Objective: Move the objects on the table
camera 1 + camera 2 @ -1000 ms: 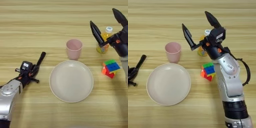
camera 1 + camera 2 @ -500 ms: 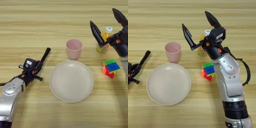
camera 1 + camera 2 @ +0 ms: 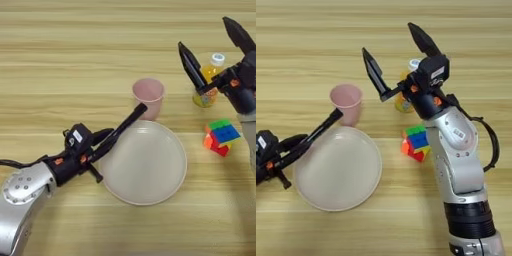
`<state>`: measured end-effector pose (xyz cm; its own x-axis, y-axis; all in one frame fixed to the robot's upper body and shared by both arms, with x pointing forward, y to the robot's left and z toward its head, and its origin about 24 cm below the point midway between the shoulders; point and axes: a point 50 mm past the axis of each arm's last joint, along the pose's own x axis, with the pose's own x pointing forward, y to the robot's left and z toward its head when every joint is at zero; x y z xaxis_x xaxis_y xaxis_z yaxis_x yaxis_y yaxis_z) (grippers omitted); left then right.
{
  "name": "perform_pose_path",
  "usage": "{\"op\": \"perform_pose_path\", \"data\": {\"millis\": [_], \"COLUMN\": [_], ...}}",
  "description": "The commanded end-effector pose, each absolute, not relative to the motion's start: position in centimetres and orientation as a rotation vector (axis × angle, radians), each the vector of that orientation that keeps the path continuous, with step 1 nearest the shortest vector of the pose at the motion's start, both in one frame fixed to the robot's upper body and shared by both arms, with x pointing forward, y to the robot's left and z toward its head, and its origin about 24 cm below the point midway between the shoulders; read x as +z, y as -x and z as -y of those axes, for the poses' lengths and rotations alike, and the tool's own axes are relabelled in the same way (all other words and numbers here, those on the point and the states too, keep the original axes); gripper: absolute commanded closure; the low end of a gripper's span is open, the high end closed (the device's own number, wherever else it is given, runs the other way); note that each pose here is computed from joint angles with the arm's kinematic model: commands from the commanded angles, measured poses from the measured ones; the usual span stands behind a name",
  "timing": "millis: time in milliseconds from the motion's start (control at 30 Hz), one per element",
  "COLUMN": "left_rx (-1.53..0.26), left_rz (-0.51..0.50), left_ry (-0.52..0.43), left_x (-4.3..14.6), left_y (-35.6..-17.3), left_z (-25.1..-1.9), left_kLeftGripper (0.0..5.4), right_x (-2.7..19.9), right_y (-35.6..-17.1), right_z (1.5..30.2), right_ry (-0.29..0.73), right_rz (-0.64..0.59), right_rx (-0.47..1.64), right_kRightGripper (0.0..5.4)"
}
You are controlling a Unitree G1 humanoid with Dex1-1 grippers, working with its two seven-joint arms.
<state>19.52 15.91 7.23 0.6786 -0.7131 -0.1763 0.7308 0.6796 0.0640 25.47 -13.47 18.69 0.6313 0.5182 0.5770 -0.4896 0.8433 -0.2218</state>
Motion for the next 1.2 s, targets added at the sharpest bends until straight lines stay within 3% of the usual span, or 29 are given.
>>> {"op": "perform_pose_path", "data": {"millis": [33, 367, 700, 1033, 1200], "left_rx": [-0.888, -0.937, -0.901, -0.876, -0.854], "left_rz": [-0.143, -0.174, -0.245, -0.267, -0.267], "left_ry": [-0.167, -0.171, -0.242, -0.274, -0.294], "left_x": [7.2, 6.3, 4.2, 3.2, 3.1], "left_y": [-18.9, -18.8, -19.2, -19.3, -19.5], "left_z": [-15.5, -15.2, -15.5, -15.7, -15.9], "left_kLeftGripper": [4.66, 4.66, 4.66, 4.66, 4.14], "right_x": [19.0, 19.0, 18.9, 18.9, 18.8], "right_y": [-25.6, -25.7, -25.7, -25.7, -25.7], "right_z": [13.3, 13.2, 13.3, 13.3, 13.3], "right_ry": [0.052, 0.052, 0.056, 0.058, 0.059], "right_rz": [0.684, 0.685, 0.685, 0.683, 0.683], "right_rx": [0.579, 0.578, 0.573, 0.572, 0.573], "right_kRightGripper": [0.00, 0.00, 0.00, 0.00, 0.00]}}
